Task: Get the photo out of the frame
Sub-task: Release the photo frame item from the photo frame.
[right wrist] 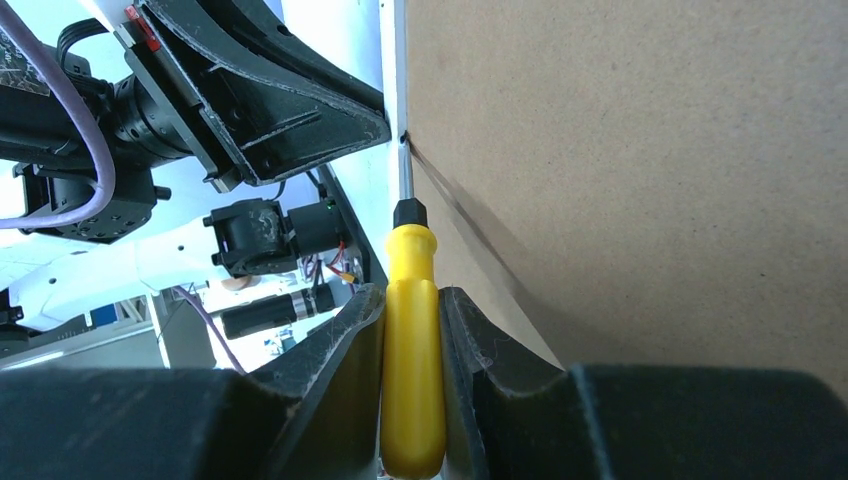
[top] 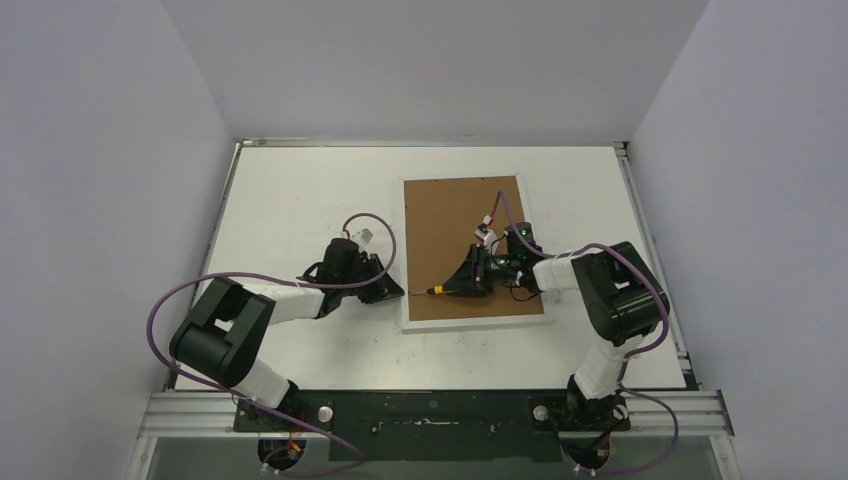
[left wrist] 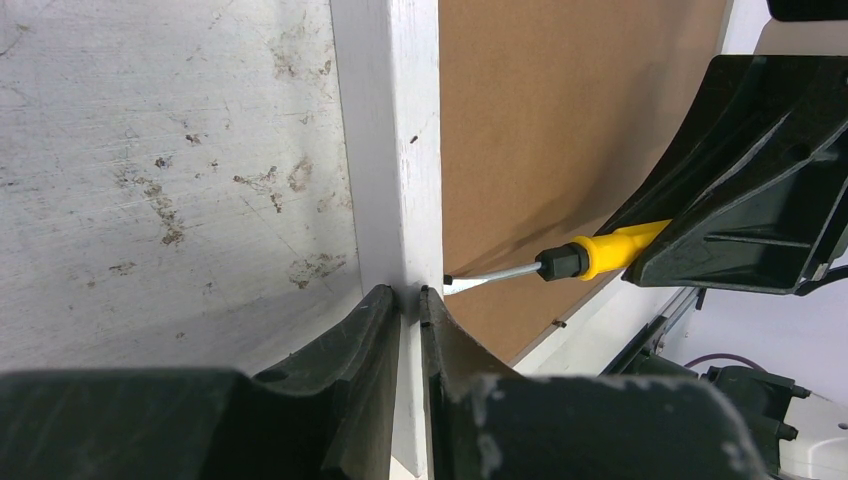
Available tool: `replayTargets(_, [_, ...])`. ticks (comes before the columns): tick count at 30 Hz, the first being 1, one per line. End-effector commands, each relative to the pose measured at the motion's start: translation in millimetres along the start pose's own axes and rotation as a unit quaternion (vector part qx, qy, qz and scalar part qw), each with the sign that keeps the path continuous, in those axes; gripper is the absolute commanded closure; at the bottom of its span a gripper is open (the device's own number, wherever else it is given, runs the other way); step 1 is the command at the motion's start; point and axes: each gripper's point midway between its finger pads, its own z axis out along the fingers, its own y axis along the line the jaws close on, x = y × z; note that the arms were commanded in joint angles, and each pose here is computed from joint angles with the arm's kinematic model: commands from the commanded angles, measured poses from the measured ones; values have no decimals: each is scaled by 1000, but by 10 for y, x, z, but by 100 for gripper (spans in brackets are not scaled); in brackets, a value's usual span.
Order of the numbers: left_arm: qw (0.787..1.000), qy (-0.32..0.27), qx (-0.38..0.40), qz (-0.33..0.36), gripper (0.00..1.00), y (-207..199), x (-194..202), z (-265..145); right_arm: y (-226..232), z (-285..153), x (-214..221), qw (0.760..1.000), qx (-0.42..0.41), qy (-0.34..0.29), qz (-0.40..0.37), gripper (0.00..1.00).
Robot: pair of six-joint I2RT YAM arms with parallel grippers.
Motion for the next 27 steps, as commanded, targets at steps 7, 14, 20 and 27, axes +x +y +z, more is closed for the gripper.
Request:
replayTargets(7, [999,-10,34,17,88,-221,-77,47,-3,83,-130,1000,2,-11,-17,95])
replayTargets(14, [999,-7,42,18,89,-283,-21,74,198,168,-215,999,10,-7,-36,95])
replayTargets(20, [999,4,48,21,89,-364,99,132,430,271,-225,995,59,-4,-84,95])
replayTargets(27, [998,7,53,22,89,-434,160,173,727,350,-167,985,106,-12,-133,95])
